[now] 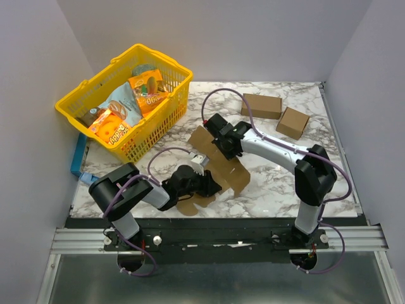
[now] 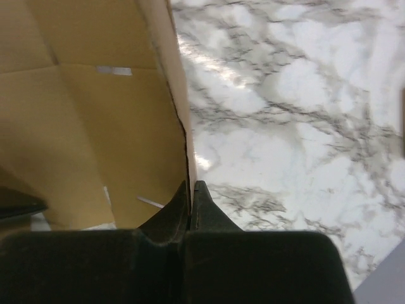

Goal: Fold the paper box

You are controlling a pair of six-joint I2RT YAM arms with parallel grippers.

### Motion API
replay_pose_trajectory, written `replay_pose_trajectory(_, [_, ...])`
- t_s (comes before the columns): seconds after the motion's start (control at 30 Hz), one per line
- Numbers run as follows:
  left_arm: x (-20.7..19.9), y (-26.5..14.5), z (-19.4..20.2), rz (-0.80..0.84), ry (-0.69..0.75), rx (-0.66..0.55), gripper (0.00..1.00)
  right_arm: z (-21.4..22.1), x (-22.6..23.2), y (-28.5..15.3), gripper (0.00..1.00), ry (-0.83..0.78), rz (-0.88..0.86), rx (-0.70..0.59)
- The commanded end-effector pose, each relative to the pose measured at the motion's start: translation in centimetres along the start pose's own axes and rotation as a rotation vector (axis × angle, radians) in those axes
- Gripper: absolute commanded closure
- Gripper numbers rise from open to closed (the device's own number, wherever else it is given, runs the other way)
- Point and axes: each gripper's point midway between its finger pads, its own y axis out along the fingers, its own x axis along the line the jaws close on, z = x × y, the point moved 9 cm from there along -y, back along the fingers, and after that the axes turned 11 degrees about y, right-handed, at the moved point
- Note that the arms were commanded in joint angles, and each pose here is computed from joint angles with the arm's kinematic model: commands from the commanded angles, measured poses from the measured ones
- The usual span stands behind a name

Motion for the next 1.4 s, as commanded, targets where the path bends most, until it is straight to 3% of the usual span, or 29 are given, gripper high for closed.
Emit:
replay_pose_trajectory(0.0, [-0.5,0.0,0.7,0.026,-0.055,-0.034,0.55,1.6,2.8,1.5,0.99,0.024,-0.082,0.056])
replay_pose_trajectory(0.2, [-1.0,-0.2,0.2,0.052,-0.06,-0.062,0.54,1.2,1.8,0.9,0.99,-0.027,0.011,0.012])
replay_pose_trajectory(0.3, [-1.3,-0.8,-1.5,0.005,0.009,-0.065,0.39,0.7,0.5,0.6,0.99,-0.083,0.088,-0.013])
replay_pose_trajectory(0.33, [-1.5,-0.9,-2.6,-0.012,0.039,-0.082,0.29,0.6,0.1,0.5,0.99,-0.086,0.098,-0.019])
replay_pose_trajectory(0.43, [-1.6,-2.4,-4.5,-0.094,0.121,-0.101,0.17,0.1,-1.0,-0.3,0.99,-0.115,0.079,-0.04])
replay_pose_trajectory(0.53, [-1.2,-3.8,-4.8,-0.159,0.176,-0.089,0.13,-0.3,-1.7,-0.9,0.99,-0.152,0.057,-0.059])
replay_pose_trajectory(0.7, [0.4,-3.8,-1.9,-0.215,0.188,0.025,0.19,-0.5,-1.9,-1.1,0.99,-0.202,0.03,-0.067])
replay_pose_trajectory(0.93, [1.0,-3.1,0.6,-0.191,0.154,0.071,0.44,-1.9,-3.1,-1.4,0.99,-0.212,0.125,-0.098])
replay_pose_trajectory(1.17, [-0.5,-0.8,1.6,-0.088,0.129,0.08,0.51,-3.8,-3.5,-1.8,0.99,-0.186,0.24,-0.14])
replay_pose_trajectory(1.37, [-0.7,0.0,2.5,-0.083,0.075,0.067,0.53,-1.6,-1.6,-1.2,0.99,-0.173,0.215,-0.176])
